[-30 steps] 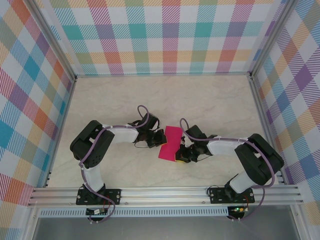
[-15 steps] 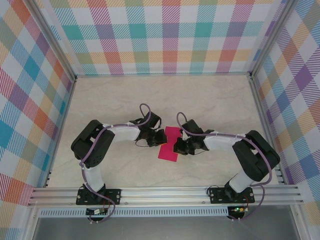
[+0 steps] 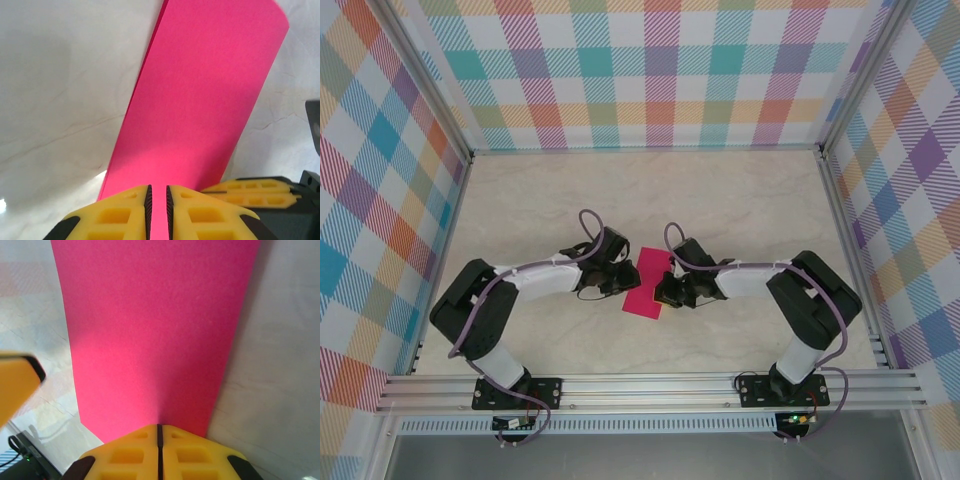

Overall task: Fold a paper plane with a square sheet of paper (pick it up from the middle)
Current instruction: First fold in half a square sheet of paper at the center of the table.

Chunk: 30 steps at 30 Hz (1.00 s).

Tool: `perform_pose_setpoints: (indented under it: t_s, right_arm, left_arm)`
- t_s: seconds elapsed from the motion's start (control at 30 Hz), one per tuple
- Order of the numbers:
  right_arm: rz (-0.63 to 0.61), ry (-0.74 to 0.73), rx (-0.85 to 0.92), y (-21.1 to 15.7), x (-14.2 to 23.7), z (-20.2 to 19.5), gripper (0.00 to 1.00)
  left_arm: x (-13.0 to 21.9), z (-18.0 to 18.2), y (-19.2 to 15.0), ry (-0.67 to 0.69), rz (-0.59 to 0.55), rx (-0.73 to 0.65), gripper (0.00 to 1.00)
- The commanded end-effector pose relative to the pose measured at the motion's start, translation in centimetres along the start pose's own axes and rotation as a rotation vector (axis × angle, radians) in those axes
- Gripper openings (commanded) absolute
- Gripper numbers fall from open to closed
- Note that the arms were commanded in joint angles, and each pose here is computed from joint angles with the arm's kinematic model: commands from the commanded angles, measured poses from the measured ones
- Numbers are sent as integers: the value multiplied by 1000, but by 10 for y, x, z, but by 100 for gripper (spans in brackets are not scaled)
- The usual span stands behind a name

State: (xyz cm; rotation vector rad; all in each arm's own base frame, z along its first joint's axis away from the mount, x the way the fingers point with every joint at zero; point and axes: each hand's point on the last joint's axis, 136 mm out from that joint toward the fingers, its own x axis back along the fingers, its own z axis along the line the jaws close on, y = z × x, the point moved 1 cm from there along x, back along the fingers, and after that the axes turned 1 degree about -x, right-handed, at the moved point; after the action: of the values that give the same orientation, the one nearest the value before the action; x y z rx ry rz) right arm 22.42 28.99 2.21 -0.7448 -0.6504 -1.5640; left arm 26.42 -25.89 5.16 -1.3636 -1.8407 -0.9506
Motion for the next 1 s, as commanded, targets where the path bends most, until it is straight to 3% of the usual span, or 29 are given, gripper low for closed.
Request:
perform_pose_setpoints:
  t_s: [0.0,0.3,0.97]
  right_arm:
    - [-1,-44,-69,-1,-17,-4,8]
    - [-44,9,96,24,2,26,7]
    - [10,24,118,36,-12,7,5]
  left_arm:
    - [6,8,-5,-17,-44,54,17]
    - [18,-10,-19,-217,-45,67,11]
    - [-17,-41,-35,-316,41,50,6]
